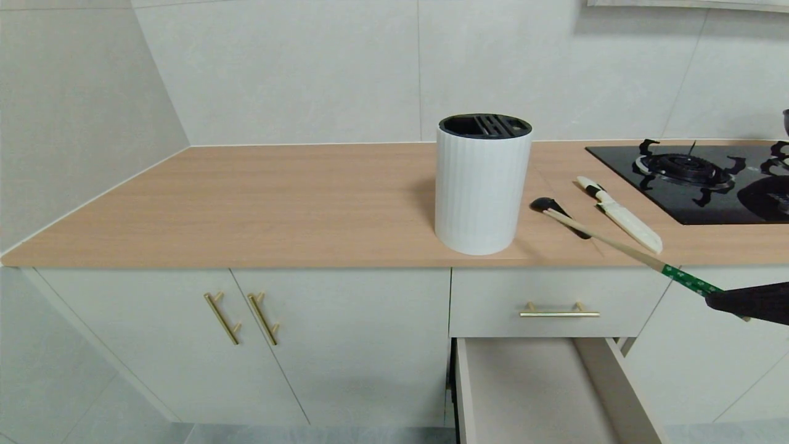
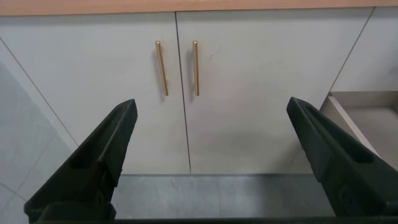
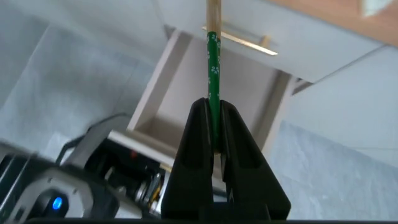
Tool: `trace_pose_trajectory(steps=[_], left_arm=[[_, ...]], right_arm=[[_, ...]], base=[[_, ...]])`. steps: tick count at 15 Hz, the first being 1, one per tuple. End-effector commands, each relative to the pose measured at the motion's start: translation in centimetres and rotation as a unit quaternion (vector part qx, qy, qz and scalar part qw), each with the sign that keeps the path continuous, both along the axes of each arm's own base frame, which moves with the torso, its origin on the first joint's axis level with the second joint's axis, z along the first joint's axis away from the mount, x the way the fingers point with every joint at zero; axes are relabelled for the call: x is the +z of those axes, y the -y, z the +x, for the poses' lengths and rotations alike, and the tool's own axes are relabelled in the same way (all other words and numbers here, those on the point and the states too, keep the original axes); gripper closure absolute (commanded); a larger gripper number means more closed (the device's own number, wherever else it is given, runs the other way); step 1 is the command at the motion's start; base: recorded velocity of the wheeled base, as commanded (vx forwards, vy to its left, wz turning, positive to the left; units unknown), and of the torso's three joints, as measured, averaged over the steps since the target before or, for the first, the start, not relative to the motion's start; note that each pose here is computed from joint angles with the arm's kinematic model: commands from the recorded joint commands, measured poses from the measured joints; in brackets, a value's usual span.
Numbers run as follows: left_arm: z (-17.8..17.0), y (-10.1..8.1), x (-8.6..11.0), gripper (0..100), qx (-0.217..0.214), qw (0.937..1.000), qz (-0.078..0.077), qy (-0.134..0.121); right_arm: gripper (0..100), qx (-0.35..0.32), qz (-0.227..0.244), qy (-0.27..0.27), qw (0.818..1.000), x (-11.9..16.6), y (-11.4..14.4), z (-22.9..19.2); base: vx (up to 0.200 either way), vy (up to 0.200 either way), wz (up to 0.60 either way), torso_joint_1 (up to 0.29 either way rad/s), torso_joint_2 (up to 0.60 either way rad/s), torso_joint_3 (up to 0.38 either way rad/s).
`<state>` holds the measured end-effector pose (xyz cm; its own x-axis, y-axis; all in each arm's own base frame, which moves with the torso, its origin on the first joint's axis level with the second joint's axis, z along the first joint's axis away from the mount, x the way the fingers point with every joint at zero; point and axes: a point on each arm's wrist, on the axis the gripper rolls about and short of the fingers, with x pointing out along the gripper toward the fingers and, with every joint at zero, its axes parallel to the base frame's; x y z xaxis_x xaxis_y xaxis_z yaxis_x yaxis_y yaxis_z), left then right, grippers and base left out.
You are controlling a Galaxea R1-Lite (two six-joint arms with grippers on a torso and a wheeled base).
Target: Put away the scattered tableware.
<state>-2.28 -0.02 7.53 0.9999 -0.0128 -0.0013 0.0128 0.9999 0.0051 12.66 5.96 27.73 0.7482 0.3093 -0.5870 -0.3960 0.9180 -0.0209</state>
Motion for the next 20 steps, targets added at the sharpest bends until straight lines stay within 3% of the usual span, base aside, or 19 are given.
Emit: trace_pose_trajectory(steps=[1, 20], left_arm=[[0.0, 0.0, 0.0, 0, 0.000, 1.0000, 0.001, 0.000], [0.0, 0.0, 0.0, 0, 0.000, 1.0000, 0.001, 0.000]], right_arm=[[100, 0.027, -0.005, -0.010, 1.000, -0.4, -0.6, -0.4], [100, 0.062, -0.066, -0.100, 0.991, -4.4, -3.4, 2.4]], base=[[0.000, 0.000, 0.00, 0.000, 0.00, 0.000], [0.000, 0.000, 0.00, -0.139, 0.39, 0.252]])
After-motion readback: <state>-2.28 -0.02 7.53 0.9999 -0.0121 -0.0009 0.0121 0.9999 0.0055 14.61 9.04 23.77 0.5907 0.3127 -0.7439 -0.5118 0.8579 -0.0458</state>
